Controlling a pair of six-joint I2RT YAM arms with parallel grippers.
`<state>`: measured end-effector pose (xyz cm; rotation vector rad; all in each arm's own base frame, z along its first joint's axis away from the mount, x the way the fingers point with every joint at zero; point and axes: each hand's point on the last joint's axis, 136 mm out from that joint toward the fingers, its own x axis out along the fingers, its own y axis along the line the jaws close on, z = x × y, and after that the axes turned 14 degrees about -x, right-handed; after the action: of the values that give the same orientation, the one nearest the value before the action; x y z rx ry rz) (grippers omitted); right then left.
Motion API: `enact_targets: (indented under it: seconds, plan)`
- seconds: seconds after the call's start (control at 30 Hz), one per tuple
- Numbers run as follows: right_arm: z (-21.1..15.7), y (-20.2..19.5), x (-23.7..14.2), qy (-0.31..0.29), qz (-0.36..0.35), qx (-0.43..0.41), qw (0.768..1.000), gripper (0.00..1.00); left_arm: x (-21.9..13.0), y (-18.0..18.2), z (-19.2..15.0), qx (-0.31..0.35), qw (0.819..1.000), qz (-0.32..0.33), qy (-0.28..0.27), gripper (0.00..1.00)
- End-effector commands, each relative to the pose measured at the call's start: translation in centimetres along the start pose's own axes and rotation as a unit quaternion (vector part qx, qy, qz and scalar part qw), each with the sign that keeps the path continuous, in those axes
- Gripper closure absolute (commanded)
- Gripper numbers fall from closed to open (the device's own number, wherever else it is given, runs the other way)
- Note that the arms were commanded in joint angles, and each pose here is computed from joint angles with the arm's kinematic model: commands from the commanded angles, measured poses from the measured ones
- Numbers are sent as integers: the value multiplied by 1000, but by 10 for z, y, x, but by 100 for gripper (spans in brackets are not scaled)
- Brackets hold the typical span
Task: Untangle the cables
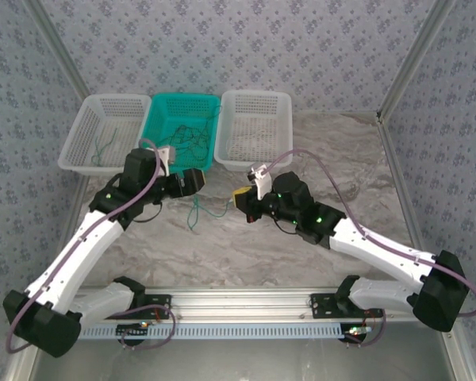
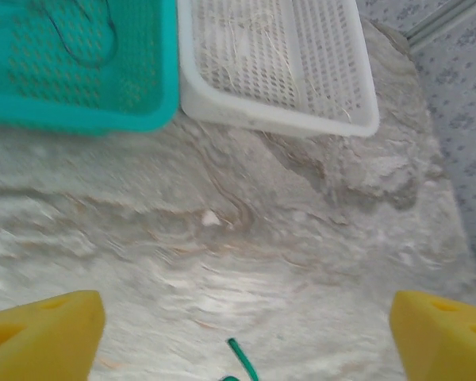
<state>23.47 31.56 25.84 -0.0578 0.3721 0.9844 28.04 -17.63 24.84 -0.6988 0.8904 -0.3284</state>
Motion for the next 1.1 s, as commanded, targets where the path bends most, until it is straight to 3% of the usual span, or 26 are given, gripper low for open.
enact_targets:
  seconds: [0.0,0.23,0.53,0.6,0.8,0.97,1.07]
  plan:
    - [-3,-12,-6,1,-30,-16,999,100,6,-20,-13,-45,996,-62,53,16]
    - [8,-11,-11,-17,-19,-14,1000,100,20,3,-11,-71,996,-26,52,26]
    - [22,-6,-16,-40,-6,-13,999,100,43,-1,-26,-71,991,-44,101,29]
    - [24,-4,-16,-43,-3,-13,999,100,47,1,-27,-73,991,-40,101,42]
    - [21,-8,-15,-35,-13,-14,999,100,49,5,-24,-78,992,-33,89,98]
    - [0,-27,-13,-11,-63,-10,998,100,34,11,-10,-64,997,-18,44,100]
    - [-30,-69,-21,22,-164,18,986,100,10,23,12,-63,998,-2,-13,100]
